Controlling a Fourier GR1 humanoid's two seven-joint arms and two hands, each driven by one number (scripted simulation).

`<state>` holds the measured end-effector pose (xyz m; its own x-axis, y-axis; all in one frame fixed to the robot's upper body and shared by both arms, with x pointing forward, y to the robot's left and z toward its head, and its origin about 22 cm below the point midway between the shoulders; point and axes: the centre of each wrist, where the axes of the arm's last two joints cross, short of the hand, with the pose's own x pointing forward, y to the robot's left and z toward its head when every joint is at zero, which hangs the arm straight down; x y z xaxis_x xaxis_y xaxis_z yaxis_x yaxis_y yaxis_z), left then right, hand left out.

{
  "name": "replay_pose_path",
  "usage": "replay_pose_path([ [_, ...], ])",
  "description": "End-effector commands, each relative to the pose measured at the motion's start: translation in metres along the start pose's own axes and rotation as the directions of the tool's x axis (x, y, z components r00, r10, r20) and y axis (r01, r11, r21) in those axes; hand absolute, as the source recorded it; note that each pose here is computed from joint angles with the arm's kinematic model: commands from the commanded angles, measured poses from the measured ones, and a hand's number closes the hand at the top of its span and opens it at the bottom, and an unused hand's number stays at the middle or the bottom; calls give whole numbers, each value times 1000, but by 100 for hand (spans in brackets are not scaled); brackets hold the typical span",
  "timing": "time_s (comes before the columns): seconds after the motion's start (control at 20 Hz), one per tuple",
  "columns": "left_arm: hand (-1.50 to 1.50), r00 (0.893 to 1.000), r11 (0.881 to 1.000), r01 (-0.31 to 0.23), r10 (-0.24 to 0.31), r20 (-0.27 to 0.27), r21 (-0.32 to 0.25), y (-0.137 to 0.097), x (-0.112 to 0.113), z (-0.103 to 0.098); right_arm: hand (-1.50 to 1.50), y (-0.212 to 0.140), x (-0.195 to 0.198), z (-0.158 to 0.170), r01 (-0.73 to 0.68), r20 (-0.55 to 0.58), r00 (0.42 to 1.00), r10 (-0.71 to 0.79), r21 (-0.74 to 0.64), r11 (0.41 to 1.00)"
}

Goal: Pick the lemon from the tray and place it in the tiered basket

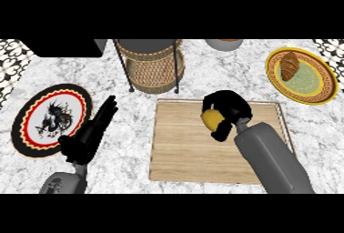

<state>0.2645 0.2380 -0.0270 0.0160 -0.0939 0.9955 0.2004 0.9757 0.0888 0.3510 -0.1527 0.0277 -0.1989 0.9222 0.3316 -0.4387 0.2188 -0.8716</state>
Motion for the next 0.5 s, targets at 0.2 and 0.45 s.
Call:
replay_pose_path([
  [0.2,0,1000,1000,0,-1,-11,-18,-17,12,-15,150,2,-31,4,-19,-43,999,17,-53,998],
  [0.45,0,1000,1000,13,-13,10,12,0,0,-4,150,-32,-120,26,-122,-396,917,55,-145,982],
])
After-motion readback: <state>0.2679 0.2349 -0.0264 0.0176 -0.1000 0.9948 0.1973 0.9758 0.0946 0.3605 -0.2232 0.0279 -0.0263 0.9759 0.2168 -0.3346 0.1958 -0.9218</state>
